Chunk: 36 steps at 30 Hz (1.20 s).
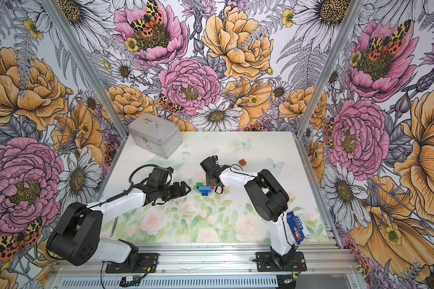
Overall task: Assemble the letter v with lego
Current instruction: Place the lego brick at the center of the board, then assemble the lego brick with the lego brick.
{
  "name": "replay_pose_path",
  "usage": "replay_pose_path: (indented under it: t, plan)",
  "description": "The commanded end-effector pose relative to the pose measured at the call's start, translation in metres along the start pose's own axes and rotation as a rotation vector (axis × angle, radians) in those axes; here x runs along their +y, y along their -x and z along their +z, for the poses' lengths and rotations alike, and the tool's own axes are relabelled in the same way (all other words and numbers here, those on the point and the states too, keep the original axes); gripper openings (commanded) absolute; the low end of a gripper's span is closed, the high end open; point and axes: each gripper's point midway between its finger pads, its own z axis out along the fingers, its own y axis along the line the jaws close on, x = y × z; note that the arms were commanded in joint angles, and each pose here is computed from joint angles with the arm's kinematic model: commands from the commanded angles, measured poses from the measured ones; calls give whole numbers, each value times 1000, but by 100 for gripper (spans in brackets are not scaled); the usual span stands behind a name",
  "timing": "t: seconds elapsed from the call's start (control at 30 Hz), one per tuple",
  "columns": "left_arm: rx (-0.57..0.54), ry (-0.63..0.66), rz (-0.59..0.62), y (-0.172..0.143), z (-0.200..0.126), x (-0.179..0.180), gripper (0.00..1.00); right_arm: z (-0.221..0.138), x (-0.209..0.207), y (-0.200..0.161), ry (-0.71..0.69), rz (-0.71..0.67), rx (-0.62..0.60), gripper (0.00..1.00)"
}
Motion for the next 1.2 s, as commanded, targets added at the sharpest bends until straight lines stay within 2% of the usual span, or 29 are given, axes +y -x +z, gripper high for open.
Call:
replay_pose_path:
  t: [0.0,0.13,0.33,0.43,0.47,0.57,0.67,0.83,0.9,1.0,1.17]
  plan:
    - [-3,25,30,1,4,3,90,0,8,5,16,25,-2,32]
    - [5,26,30,-1,5,3,90,-1,9,5,16,29,4,47]
    - [6,33,30,-2,5,5,90,-20,8,15,6,0,-5,53]
    - [8,35,30,-2,5,6,90,-39,5,25,8,-72,-19,61]
    - [10,35,30,-3,5,6,90,-46,4,27,11,-115,-25,63]
    - [13,38,32,-5,4,7,90,-66,4,31,51,-356,-38,66]
    - [8,44,32,-6,1,9,90,-83,5,20,113,-666,-47,70]
    - [9,44,26,-11,0,8,90,-89,5,-40,301,-1186,-33,96]
    - [12,47,25,-17,0,5,89,-84,2,-44,321,-1272,-37,97]
    - [18,54,48,-28,3,-3,87,-73,-4,-34,334,-1291,-33,96]
    - [50,67,49,-36,17,-7,78,-60,-4,-19,368,-1321,-47,95]
